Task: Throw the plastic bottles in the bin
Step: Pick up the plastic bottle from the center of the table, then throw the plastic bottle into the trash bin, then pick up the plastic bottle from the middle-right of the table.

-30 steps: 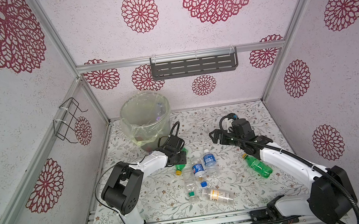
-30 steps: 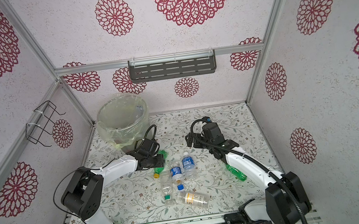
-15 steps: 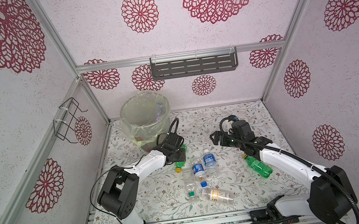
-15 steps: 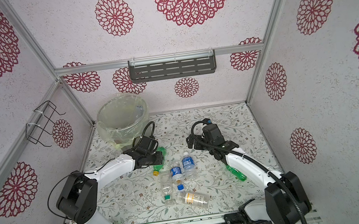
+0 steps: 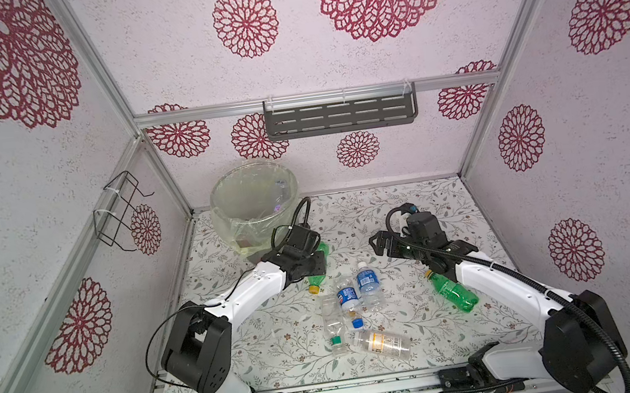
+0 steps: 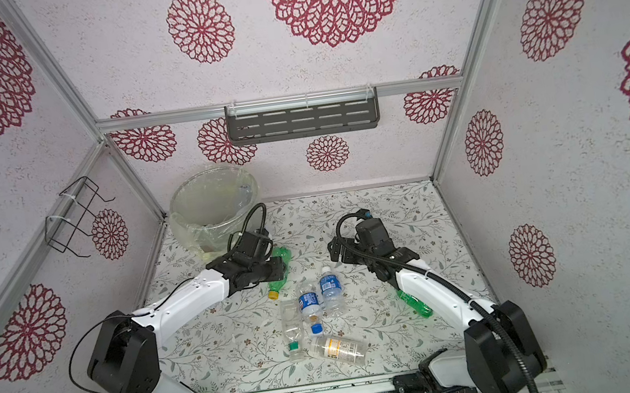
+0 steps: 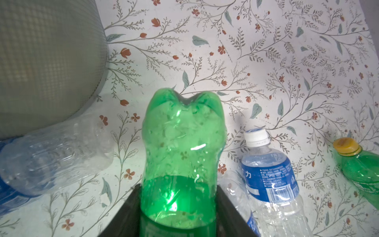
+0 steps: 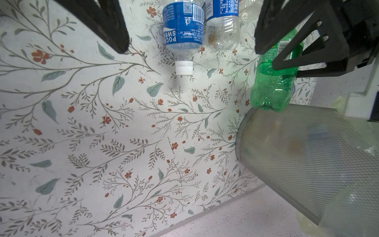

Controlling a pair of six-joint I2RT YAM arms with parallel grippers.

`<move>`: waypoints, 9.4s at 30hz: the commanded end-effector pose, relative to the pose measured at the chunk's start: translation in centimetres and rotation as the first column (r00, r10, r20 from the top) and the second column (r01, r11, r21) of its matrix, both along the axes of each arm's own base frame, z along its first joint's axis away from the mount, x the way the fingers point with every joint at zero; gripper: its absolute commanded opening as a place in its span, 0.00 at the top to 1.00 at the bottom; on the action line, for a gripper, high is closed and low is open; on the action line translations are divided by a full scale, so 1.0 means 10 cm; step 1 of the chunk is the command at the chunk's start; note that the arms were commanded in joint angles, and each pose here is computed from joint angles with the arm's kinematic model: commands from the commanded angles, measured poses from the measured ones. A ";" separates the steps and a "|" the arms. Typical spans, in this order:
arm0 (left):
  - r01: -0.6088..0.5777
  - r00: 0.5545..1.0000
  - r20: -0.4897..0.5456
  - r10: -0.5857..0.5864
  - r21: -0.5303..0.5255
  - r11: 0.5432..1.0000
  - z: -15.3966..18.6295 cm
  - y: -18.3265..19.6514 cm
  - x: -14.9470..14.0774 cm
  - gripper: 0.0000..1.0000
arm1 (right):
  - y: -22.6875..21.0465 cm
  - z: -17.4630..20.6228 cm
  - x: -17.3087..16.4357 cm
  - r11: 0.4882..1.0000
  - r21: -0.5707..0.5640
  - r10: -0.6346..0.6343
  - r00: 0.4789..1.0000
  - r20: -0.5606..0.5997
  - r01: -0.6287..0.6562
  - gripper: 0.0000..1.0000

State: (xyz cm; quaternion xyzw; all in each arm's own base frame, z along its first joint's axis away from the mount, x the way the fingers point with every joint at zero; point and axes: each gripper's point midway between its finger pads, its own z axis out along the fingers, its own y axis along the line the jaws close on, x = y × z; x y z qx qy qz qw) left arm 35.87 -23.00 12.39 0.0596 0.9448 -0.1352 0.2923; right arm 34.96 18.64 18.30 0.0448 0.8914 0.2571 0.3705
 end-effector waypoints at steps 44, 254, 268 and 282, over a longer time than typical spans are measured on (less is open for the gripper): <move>0.056 0.930 0.367 0.020 -0.195 0.979 1.96 0.04 -0.01 0.54 | -0.15 0.04 -0.02 0.998 0.023 -0.063 0.998 0.015 0.063 0.01; -0.152 0.923 0.253 0.289 -0.450 0.880 1.78 1.25 0.10 0.03 | -1.54 -1.21 -0.80 0.827 -0.198 -0.562 0.754 -0.341 0.527 0.54; -0.230 0.930 0.150 0.335 -0.472 0.851 1.56 1.27 0.05 0.03 | -1.34 -0.92 -0.67 0.893 -0.161 -0.448 0.864 -0.230 0.420 0.54; -0.306 0.913 0.117 0.391 -0.435 0.847 1.35 1.36 -0.03 0.03 | -0.96 -0.47 -0.41 0.948 0.057 -0.304 0.946 -0.115 0.312 0.55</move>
